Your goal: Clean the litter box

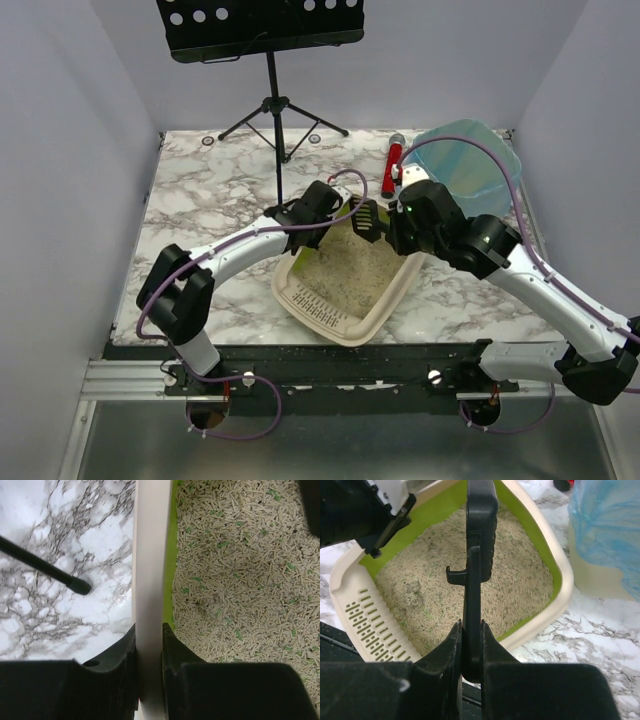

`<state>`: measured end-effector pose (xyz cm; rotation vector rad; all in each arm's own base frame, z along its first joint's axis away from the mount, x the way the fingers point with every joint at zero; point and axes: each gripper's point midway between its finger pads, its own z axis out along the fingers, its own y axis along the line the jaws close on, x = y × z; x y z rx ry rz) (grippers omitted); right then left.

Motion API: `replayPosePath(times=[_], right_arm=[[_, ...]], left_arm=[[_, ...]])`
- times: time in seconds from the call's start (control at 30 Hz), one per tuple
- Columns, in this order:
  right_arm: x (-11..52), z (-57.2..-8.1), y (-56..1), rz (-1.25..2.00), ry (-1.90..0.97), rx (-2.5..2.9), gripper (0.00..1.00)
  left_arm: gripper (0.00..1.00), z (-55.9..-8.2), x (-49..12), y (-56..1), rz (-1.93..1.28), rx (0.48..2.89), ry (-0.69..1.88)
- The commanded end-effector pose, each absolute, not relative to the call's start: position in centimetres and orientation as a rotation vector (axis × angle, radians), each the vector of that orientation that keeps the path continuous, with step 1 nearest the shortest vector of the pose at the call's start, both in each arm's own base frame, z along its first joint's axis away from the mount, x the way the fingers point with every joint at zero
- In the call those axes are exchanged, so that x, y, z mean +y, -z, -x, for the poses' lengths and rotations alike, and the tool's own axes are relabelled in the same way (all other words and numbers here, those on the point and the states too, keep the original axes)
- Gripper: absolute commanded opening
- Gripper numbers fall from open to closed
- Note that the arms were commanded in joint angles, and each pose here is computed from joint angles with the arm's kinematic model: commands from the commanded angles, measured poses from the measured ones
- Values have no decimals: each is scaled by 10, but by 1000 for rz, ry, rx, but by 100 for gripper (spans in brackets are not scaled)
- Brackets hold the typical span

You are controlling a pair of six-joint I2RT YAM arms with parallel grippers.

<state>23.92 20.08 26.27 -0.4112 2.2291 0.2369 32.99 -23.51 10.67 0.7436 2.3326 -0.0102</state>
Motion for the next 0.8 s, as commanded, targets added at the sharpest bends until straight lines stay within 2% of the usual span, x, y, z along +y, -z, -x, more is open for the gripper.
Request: replayPosePath(times=[0.0,0.23,0.27,0.47,0.57,0.63,0.7,0.77], right_arm=[[213,-226,-253,500,-328,2267,1],[201,-214,-231,533,-270,2381,1],[198,-213,-230,526,-264,2388,1],[198,-191,-223,617,-370,2419,1],[205,-177,-220,730,-462,2433,1],[218,-168,-223,804,-559,2434,1],[234,-154,-229,913,-708,2415,1],[246,-149,-228,988,-787,2408,1]], left_arm=[[21,-327,-264,-121,-1154,2138,126],[54,-331,-279,-136,-1135,2123,189],[62,-333,-280,-139,-1105,2127,197],[79,-333,-266,-172,-835,2175,182],[87,-330,-239,-188,-655,2191,103],[96,-325,-212,-194,-449,2214,29],[99,-311,-184,-192,-307,2243,-40],[99,-300,-171,-186,-75,2292,15]])
